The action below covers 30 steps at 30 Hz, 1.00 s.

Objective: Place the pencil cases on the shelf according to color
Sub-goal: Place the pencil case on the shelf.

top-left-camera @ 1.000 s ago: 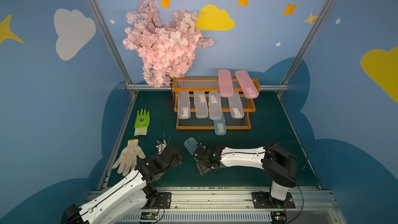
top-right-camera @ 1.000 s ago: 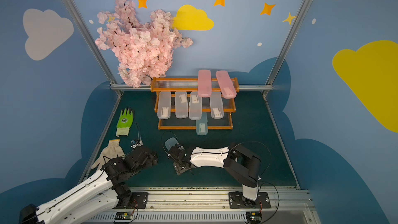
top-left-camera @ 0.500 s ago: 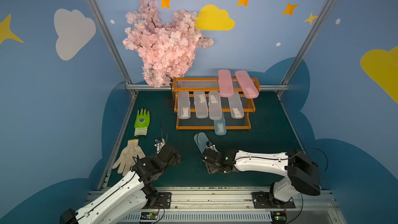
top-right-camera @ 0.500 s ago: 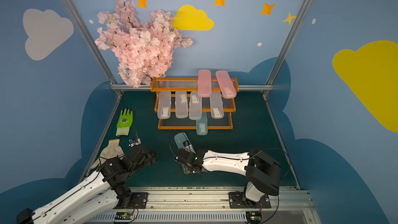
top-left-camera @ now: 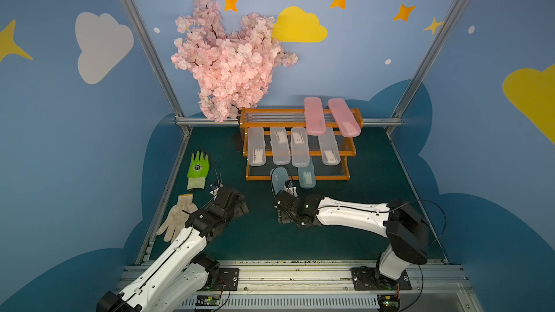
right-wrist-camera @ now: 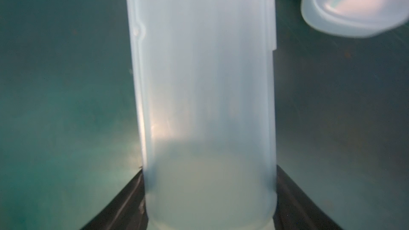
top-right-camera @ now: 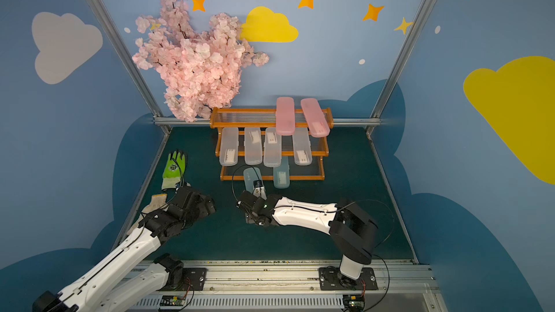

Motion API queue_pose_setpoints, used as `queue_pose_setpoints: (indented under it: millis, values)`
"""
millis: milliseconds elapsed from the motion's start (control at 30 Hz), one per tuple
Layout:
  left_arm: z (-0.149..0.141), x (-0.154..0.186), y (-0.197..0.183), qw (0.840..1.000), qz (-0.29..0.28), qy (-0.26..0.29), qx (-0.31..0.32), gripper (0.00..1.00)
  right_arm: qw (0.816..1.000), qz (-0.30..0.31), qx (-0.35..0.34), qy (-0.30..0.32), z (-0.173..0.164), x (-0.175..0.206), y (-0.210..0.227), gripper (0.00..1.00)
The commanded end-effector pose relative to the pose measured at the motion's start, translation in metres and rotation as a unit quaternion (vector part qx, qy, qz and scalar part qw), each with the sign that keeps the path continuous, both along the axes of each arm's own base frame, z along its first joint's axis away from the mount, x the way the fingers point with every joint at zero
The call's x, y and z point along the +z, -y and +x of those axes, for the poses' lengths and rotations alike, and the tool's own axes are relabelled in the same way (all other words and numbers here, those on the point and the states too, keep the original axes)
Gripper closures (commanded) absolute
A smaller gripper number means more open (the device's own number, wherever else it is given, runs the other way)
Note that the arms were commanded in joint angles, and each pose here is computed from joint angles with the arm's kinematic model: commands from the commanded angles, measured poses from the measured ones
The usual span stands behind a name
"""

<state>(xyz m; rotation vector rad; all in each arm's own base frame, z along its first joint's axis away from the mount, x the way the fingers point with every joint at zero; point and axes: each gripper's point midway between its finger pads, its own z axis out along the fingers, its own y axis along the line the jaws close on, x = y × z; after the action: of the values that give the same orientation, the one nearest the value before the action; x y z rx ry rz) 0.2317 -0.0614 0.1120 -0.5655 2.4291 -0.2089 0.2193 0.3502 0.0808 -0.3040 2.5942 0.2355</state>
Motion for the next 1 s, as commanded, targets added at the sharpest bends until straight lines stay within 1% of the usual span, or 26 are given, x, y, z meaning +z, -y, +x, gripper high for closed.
queue_pose_setpoints:
  millis: [0,133,267,333,400,533,800,900,967]
  values:
    - [0.009,0.010,0.004,1.000,-0.009,0.016,-0.015,0.00,0.999,0.031,-0.034,0.018,0.027,0.012,-0.019,0.58]
    - [0.009,0.005,-0.001,1.000,0.003,0.012,-0.013,0.00,0.998,0.033,-0.053,0.023,0.050,0.009,-0.030,0.58]
    - [0.010,-0.002,-0.003,1.000,0.010,0.002,-0.013,0.00,0.997,0.028,-0.067,0.021,0.066,0.002,-0.038,0.58]
    - [0.012,-0.006,-0.003,1.000,0.007,-0.001,-0.013,0.00,0.997,0.027,-0.074,0.020,0.072,-0.001,-0.041,0.58]
    - [0.014,-0.008,-0.001,1.000,0.000,0.000,-0.014,0.00,0.997,0.026,-0.076,0.018,0.078,-0.005,-0.045,0.62]
    - [0.018,-0.010,0.001,1.000,-0.003,0.002,-0.021,0.00,0.996,0.017,-0.077,0.028,0.090,-0.010,-0.053,0.63]
    - [0.018,-0.015,0.004,1.000,-0.013,0.000,-0.027,0.00,0.996,0.023,-0.085,0.029,0.110,-0.017,-0.065,0.66]
    - [0.017,-0.016,0.004,1.000,-0.013,-0.002,-0.029,0.00,0.996,0.022,-0.082,0.032,0.116,-0.018,-0.069,0.66]
    - [0.016,-0.016,0.005,0.999,-0.012,-0.004,-0.031,0.00,0.996,0.024,-0.081,0.032,0.118,-0.018,-0.071,0.62]
